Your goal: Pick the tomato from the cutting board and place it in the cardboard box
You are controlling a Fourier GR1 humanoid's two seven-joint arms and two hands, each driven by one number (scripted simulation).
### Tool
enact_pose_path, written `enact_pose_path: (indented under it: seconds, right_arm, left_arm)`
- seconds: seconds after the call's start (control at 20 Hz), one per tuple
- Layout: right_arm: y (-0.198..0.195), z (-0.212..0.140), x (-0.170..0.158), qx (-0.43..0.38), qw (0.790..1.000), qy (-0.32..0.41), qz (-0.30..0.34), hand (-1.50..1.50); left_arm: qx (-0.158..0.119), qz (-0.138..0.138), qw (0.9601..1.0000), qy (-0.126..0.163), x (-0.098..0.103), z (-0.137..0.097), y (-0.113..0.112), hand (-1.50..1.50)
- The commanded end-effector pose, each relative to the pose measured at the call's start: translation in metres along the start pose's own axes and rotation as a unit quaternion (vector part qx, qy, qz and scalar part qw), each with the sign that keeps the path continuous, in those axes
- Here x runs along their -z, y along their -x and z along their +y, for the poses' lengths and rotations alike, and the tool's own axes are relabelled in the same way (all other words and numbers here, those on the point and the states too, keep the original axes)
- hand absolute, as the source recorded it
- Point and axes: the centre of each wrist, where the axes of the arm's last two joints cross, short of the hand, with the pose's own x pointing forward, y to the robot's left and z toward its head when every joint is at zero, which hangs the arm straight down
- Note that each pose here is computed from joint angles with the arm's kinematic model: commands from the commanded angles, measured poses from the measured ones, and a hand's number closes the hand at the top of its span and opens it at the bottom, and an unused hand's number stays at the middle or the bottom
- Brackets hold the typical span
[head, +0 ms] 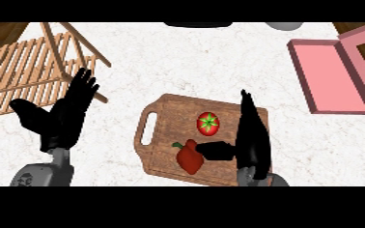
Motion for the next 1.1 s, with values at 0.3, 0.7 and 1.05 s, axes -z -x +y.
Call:
enact_pose_path:
  seconds: [0.3, 0.7, 1.05]
  right_arm:
    - [-0.018, 0.013, 0.011, 0.017, 0.998, 0.005, 0.061, -1.50]
    - [0.015, 0.036, 0.019, 0.013, 0.996, -0.013, 0.082, -1.50]
    - [0.006, 0.031, 0.012, 0.014, 0.997, -0.022, 0.071, -1.50]
  left_arm:
    - [-0.007, -0.044, 0.9989, -0.015, -0.007, -0.004, -0.016, 0.00]
    - [0.005, -0.050, 0.9987, 0.003, -0.006, 0.008, -0.031, 0.00]
    - [-0.005, -0.051, 0.9986, -0.010, -0.009, 0.016, -0.022, 0.00]
